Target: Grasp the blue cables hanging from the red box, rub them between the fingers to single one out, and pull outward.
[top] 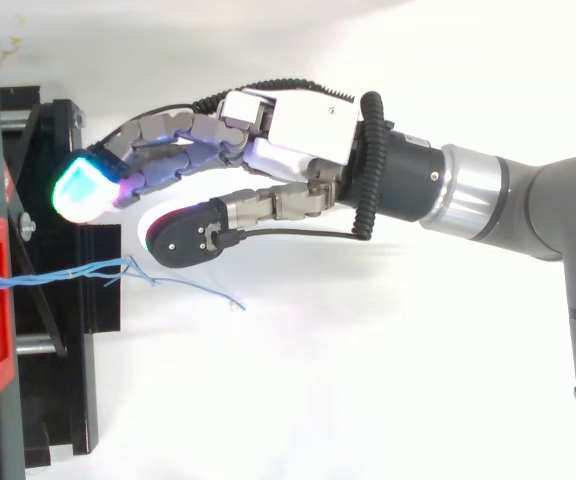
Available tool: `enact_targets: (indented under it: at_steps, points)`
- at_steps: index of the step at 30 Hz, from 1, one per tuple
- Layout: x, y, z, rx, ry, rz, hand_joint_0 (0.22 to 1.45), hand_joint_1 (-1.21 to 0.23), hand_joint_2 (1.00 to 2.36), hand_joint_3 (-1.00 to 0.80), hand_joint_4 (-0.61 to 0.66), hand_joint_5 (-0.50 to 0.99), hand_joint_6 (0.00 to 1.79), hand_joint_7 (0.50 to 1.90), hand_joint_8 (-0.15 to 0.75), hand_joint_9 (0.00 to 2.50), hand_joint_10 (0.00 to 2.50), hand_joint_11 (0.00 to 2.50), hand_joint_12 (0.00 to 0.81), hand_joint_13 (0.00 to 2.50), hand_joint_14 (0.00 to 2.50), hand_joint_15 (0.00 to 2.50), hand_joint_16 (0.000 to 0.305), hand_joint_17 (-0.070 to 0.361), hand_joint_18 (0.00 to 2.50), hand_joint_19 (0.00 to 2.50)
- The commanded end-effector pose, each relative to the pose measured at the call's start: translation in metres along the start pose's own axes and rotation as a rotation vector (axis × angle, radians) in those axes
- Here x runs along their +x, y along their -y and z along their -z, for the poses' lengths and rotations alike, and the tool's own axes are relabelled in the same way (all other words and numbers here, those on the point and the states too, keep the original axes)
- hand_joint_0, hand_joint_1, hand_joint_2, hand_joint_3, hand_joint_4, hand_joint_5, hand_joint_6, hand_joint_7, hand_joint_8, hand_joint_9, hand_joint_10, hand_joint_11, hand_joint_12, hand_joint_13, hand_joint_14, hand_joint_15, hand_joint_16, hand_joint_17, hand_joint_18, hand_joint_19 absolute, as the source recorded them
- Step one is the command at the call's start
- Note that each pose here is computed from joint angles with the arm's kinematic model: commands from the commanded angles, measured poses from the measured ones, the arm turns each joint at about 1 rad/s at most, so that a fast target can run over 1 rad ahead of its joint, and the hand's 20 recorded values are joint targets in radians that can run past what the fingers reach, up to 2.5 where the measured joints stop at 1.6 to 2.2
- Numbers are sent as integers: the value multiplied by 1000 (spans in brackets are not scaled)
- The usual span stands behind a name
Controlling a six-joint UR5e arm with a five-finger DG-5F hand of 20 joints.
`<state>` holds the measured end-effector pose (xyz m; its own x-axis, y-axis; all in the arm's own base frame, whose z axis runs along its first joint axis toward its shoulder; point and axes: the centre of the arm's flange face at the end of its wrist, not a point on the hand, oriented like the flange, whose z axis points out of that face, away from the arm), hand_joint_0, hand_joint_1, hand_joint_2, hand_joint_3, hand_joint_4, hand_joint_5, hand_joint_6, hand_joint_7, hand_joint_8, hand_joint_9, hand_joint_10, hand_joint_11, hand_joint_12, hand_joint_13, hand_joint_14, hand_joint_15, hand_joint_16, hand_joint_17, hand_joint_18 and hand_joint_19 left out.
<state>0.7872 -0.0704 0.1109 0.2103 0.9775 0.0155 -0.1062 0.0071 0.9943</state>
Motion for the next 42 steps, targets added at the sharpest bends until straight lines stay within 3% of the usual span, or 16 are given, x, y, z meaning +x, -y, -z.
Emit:
enact_targets:
  at_steps: [1,11,17,22,23,25,31,42]
  points:
    - [4,-1,-2,-22,1,15,488,-613,1000,-491,130,-204,502,723,219,585,6,185,284,437,8,214,36,82,248,186]
    - [18,0,0,-19,-20,66,492,-607,1001,-486,141,-198,502,725,224,643,8,248,286,529,11,266,37,84,350,261]
    - [31,5,7,20,-58,98,496,-603,1001,-482,141,-194,502,727,222,693,9,270,289,576,12,291,38,85,400,301]
    - [41,4,8,16,-90,116,499,-601,1001,-478,145,-193,502,726,226,705,9,286,289,596,12,307,38,85,419,310]
    - [49,3,8,5,-111,132,500,-601,1002,-481,140,-192,502,724,226,709,10,291,288,598,13,314,38,85,418,317]
    - [57,2,8,-10,-125,139,501,-601,1001,-479,144,-192,502,726,224,716,10,294,286,601,13,315,38,85,426,323]
    - [63,-3,5,-53,-125,123,503,-600,1001,-475,145,-191,502,727,226,725,10,313,291,628,14,335,38,86,447,345]
    - [61,-5,3,-60,-126,66,517,-600,1003,-461,156,-173,502,758,229,785,12,348,293,711,18,423,39,87,504,413]
